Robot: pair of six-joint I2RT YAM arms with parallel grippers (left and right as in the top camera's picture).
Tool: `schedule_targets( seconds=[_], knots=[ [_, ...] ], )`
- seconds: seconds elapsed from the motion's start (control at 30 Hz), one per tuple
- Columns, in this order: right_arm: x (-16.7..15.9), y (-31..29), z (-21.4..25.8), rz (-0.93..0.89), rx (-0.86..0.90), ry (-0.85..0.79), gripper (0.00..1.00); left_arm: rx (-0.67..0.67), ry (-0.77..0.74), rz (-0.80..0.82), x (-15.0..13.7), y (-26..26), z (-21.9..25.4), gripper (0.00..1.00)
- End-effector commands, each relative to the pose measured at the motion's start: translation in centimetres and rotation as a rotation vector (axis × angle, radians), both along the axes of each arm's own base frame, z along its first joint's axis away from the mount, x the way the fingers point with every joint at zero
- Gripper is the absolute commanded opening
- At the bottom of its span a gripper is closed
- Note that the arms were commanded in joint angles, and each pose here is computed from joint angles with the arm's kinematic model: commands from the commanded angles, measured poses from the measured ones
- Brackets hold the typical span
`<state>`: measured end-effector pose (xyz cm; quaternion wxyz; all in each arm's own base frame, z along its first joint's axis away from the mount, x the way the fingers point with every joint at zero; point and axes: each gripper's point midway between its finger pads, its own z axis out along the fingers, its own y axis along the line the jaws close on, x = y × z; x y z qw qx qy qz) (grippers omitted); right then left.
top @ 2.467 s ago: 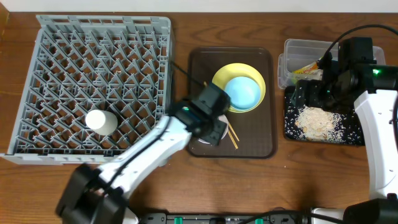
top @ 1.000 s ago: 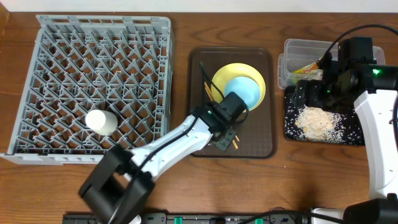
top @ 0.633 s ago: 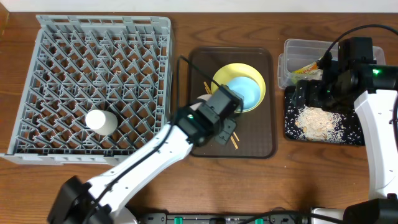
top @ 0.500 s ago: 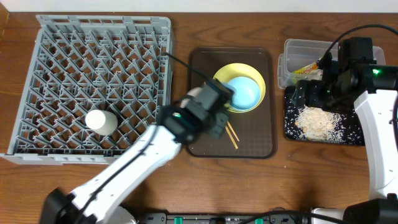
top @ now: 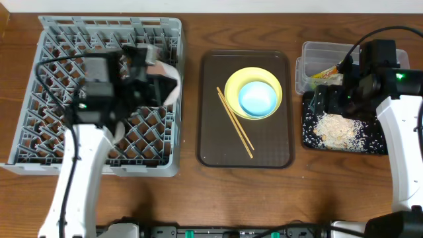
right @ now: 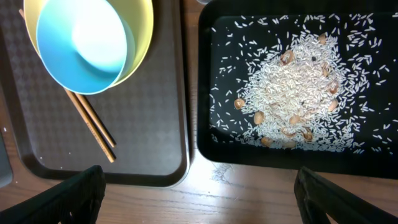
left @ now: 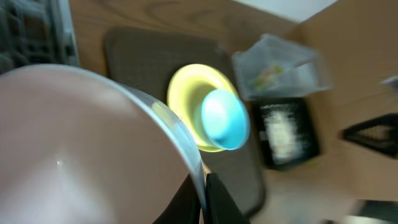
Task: Sort waste into correct bins and load items into the dishwasher
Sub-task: 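Carry the pink bowl to the rack and set it in, then move the left gripper to the light-blue bowl and grasp its rim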
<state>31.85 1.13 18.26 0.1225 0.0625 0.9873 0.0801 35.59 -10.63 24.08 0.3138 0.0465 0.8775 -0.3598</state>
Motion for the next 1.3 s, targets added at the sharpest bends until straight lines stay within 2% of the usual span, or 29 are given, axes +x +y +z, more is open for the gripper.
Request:
schedule_targets(
  seconds=[0.0,0.13,0.3,0.57,0.77,0.8,0.83,0.97,1.27],
  knots=[
    [0.0,-0.3,0.4,-0.007,-0.009,-0.012,0.95,-0.286,0.026,-0.130,-0.2,0.4,1.8,0.07],
    [0.0,-0.3,0.4,-0.006,-0.009,-0.012,0.95,-0.421,0.093,-0.110,1.0,2.9,0.4,0.07],
    [0.0,-0.3,0.4,-0.007,-0.009,-0.013,0.95,-0.518,0.152,-0.061,2.1,5.6,-1.7,0.07],
    [0.0,-0.3,0.4,-0.007,-0.009,-0.013,0.95,-0.571,0.214,0.043,3.5,9.6,-5.3,0.08],
    [0.0,-0.3,0.4,-0.007,-0.009,-0.013,0.95,-0.583,0.222,0.084,3.8,11.1,-6.1,0.09],
    [0.0,-0.3,0.4,-0.007,-0.009,-0.014,0.95,-0.581,0.215,0.088,3.8,11.4,-6.0,0.15],
    [0.0,-0.3,0.4,-0.007,-0.009,-0.013,0.95,-0.580,0.208,0.096,3.9,11.7,-6.0,0.25],
    [0.0,-0.3,0.4,-0.007,-0.009,-0.013,0.95,-0.566,0.190,0.126,4.0,13.0,-6.2,0.47],
    [0.0,-0.3,0.4,-0.007,-0.009,-0.013,0.95,-0.523,0.161,0.211,4.2,16.0,-6.8,0.73]
  ],
)
